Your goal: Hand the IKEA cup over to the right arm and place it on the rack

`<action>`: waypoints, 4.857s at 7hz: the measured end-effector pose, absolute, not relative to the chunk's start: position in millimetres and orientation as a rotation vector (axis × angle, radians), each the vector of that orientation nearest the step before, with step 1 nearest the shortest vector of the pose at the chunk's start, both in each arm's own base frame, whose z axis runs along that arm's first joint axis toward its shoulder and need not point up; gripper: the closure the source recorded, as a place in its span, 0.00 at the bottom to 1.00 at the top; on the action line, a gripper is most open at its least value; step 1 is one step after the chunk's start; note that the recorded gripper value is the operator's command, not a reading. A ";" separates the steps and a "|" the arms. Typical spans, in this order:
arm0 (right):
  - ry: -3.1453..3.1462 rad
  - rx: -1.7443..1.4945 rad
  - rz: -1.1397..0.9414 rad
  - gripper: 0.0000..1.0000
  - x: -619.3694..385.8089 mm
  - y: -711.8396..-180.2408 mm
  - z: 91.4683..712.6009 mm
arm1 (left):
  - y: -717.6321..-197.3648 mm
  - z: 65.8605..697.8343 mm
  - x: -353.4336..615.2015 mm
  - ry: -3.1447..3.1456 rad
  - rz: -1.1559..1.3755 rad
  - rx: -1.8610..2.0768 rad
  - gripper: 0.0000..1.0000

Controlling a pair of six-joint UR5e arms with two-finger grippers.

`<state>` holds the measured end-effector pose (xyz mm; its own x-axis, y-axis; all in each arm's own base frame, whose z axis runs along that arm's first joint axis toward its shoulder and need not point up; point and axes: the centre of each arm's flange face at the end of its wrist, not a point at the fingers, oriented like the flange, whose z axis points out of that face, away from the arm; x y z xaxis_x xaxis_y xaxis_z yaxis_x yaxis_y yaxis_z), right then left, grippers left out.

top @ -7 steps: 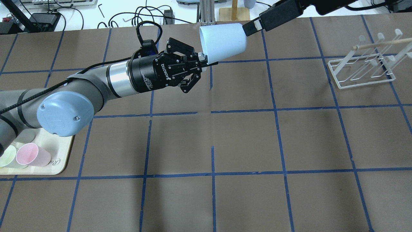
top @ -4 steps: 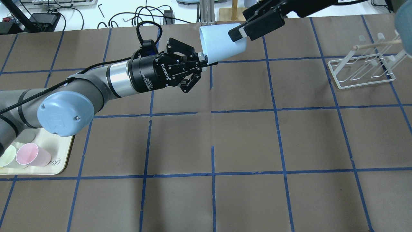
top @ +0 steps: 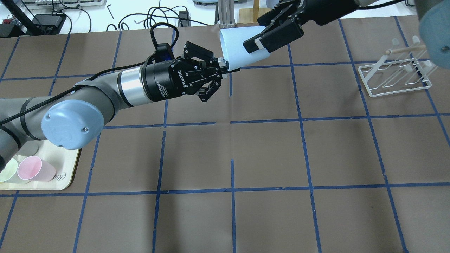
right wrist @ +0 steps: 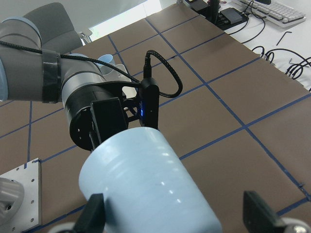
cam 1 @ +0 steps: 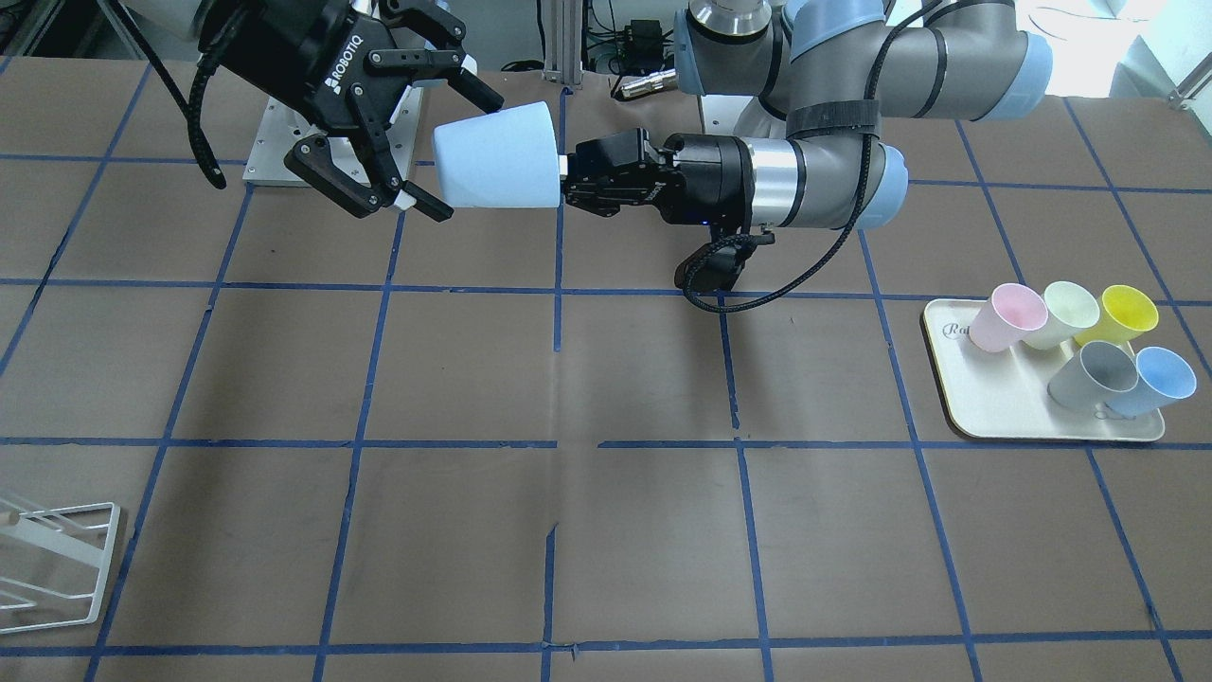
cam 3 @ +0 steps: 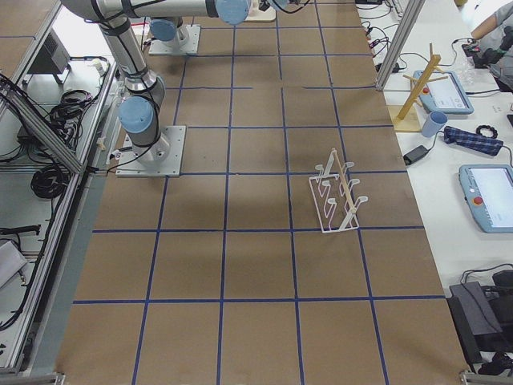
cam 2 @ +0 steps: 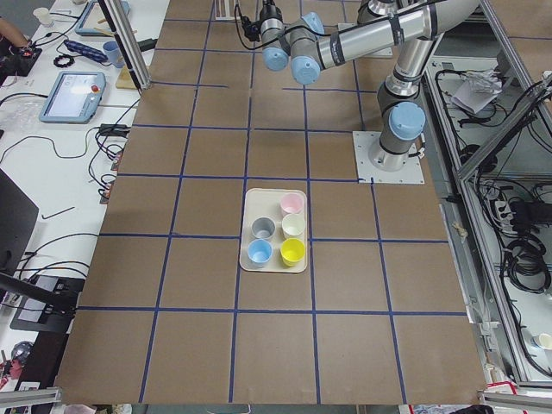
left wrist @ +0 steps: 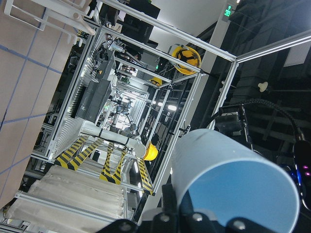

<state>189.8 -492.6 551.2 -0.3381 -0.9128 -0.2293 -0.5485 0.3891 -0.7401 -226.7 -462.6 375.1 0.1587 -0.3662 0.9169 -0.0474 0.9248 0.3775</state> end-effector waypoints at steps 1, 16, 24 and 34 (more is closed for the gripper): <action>1.998 -1.290 -0.759 0.00 189.7 -493.4 550.6 | -462.1 375.4 -227.6 -1.402 -0.236 0.352 1.00; 2.007 -1.333 -0.613 0.94 187.5 -458.5 551.8 | -458.5 387.2 -228.7 -1.406 -0.227 0.333 0.68; 2.016 -1.332 -0.627 1.00 187.4 -449.9 560.0 | -457.7 389.9 -221.9 -1.422 -0.237 0.350 0.25; 2.601 -1.401 -0.268 1.00 14.0 -476.8 521.8 | -486.1 423.9 -83.8 -2.573 -0.218 0.430 0.00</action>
<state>14.0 -476.8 521.8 -0.5422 -0.8375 -0.0683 -0.8060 0.5413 -0.2396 -83.8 -486.1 423.9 -0.8154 -0.3427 0.4666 -0.2593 0.9368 0.2349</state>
